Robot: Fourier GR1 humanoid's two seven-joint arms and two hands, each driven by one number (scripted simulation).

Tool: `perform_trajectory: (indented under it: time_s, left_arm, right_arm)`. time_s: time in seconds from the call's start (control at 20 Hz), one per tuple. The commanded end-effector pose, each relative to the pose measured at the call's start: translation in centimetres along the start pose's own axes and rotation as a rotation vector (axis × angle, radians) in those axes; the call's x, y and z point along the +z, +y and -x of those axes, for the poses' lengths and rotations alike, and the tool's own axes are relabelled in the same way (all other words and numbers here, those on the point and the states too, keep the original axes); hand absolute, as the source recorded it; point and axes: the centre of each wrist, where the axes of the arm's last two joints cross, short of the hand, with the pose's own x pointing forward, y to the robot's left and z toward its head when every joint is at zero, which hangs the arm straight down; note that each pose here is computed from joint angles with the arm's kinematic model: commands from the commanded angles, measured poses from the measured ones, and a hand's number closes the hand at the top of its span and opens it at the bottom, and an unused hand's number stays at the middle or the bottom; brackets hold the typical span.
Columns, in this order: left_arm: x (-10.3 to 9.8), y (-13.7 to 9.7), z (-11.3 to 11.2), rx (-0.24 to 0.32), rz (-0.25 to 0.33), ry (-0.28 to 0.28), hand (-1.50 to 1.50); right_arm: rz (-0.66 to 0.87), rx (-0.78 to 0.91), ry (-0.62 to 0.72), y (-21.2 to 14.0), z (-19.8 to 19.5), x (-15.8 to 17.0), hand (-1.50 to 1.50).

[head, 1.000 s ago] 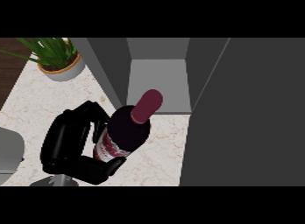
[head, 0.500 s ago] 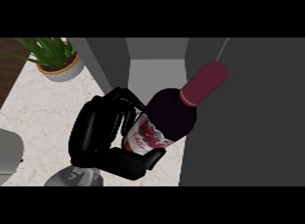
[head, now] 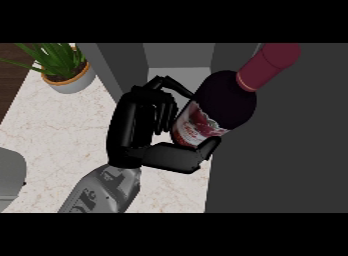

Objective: Pick up the wine, place it into the cabinet and close the cabinet

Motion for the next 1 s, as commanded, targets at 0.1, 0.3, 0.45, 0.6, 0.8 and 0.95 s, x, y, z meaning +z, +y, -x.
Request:
perform_trajectory:
  time_s: [0.1,0.3,0.45,0.6,0.8,0.95]
  left_arm:
    - [-1.3,-1.4,1.5,-0.046,-0.018,-0.027,1.50]
    - [-1.1,-1.1,0.6,-0.078,-0.036,-0.025,1.50]
    - [-2.1,0.3,1.8,-0.050,-0.038,0.003,1.50]
    - [-1.6,-1.5,3.6,-0.028,-0.073,0.017,1.50]
    - [-1.4,0.6,5.5,-0.002,-0.105,0.009,1.50]
    - [-2.5,-0.1,5.6,0.000,-0.121,-0.009,1.50]
  right_arm:
    - [-0.038,-0.057,-0.056,0.3,-1.9,1.7,-1.50]
    - [-0.044,-0.033,-0.055,-0.3,-2.7,2.5,-1.50]
    - [-0.036,-0.045,-0.053,0.4,-2.4,3.2,-1.50]
    - [-0.040,-0.030,-0.054,0.7,-2.7,2.4,-1.50]
    - [-0.044,-0.059,-0.061,0.1,-2.6,2.0,-1.50]
    - [-0.049,-0.038,-0.048,-0.3,-1.9,0.8,-1.50]
